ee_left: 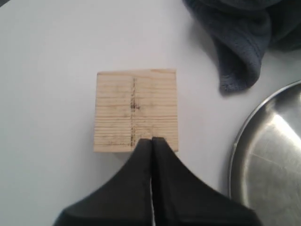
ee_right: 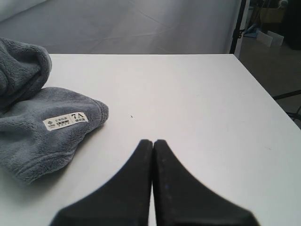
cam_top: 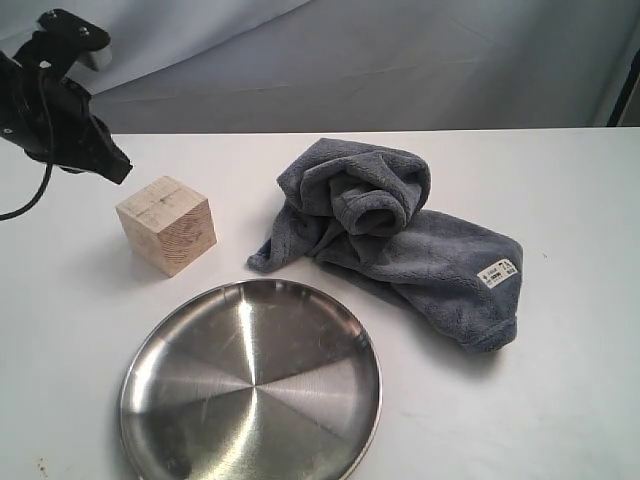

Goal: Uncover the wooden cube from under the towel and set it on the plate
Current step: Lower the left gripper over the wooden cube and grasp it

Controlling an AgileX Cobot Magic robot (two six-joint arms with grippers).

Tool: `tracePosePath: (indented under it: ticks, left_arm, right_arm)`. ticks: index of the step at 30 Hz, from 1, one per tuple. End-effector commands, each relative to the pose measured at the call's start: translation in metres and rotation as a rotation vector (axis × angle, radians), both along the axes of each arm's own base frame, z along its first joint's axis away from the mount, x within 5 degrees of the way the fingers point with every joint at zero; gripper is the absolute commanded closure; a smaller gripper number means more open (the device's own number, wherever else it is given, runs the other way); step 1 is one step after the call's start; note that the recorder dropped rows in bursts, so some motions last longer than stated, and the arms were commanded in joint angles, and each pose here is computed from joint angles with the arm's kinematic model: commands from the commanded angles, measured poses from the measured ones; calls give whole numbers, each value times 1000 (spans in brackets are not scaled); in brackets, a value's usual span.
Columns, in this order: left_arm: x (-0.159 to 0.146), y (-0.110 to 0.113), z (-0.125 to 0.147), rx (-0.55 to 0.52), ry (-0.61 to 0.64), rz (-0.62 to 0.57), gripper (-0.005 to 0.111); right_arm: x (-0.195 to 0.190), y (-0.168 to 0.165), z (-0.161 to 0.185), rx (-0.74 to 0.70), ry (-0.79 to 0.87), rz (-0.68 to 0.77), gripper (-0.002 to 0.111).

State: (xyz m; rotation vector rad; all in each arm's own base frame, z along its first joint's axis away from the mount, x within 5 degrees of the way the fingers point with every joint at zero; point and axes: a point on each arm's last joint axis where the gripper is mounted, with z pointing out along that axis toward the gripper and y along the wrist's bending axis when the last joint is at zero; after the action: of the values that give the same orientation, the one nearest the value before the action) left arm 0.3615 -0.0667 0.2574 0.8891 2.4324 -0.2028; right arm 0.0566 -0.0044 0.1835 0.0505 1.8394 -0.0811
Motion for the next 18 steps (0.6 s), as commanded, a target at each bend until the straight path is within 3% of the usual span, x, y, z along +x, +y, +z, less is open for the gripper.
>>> tracePosePath:
  ticks: [1, 4, 5, 7, 9, 15, 18]
  left_arm:
    - [-1, -2, 4, -50, -26, -36, 99]
    - [0, -3, -5, -34, 5, -76, 70]
    - [2, -3, -9, -35, 17, -73, 55]
    - [6, -4, -24, -53, 70, -34, 12]
    - [13, -3, -34, -58, 75, 6, 3]
    - [25, -3, -67, -35, 119, 3, 2]
    - [31, -2, -72, -9, 62, -3, 2]
  right_arm:
    - [0, 0, -1, 4, -6, 0, 108]
    - [0, 0, -1, 4, -6, 0, 108]
    - [0, 0, -1, 4, -6, 0, 108]
    - [0, 0, -1, 4, -6, 0, 108]
    - [0, 0, -1, 4, -6, 0, 108]
    - [0, 0, -1, 4, -6, 0, 108]
    - [0, 0, -1, 4, -6, 0, 108]
